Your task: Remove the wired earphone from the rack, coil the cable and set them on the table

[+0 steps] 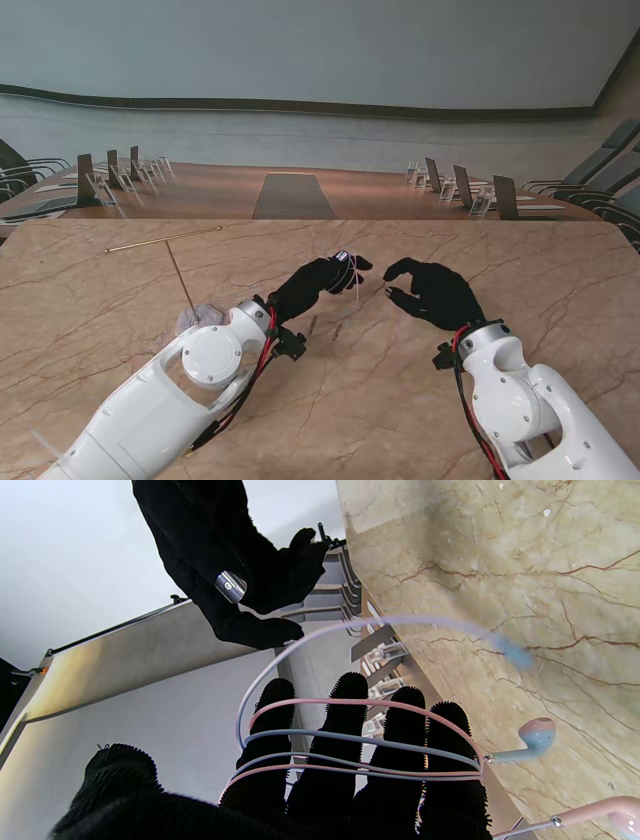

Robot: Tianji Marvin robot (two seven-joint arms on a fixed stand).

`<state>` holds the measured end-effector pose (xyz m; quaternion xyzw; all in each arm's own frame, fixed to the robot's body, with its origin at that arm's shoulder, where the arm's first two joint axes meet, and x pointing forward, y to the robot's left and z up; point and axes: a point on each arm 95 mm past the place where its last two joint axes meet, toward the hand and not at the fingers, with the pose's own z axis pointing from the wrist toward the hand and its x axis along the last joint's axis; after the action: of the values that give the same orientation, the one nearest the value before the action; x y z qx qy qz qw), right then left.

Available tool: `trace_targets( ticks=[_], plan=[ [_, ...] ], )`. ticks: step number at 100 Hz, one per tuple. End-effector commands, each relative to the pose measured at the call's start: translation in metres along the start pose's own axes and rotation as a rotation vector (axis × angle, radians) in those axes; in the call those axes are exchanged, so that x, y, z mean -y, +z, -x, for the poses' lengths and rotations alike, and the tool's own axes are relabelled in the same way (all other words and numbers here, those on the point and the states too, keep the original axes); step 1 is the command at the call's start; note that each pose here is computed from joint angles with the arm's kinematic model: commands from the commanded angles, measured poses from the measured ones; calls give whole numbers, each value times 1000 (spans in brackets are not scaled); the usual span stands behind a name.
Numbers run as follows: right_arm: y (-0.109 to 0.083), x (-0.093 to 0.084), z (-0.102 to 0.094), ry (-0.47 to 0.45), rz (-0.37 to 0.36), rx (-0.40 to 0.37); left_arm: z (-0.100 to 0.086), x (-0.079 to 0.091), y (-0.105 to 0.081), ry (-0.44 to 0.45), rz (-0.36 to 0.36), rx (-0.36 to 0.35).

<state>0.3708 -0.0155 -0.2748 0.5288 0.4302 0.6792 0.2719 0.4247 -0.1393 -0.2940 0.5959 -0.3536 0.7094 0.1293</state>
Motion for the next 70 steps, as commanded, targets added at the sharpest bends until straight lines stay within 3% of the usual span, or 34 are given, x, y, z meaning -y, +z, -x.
trace_targets(
  ticks=[1,42,70],
  plan=[
    [-2,6,-1,-3,-27,8,-2,-6,1,-14,4,-3],
    [4,30,3,285,-116,65,-2,-9,3,-18,16,-2],
    [9,41,3,422,-170,80,-2,-10,3,-20,19,1]
  ],
)
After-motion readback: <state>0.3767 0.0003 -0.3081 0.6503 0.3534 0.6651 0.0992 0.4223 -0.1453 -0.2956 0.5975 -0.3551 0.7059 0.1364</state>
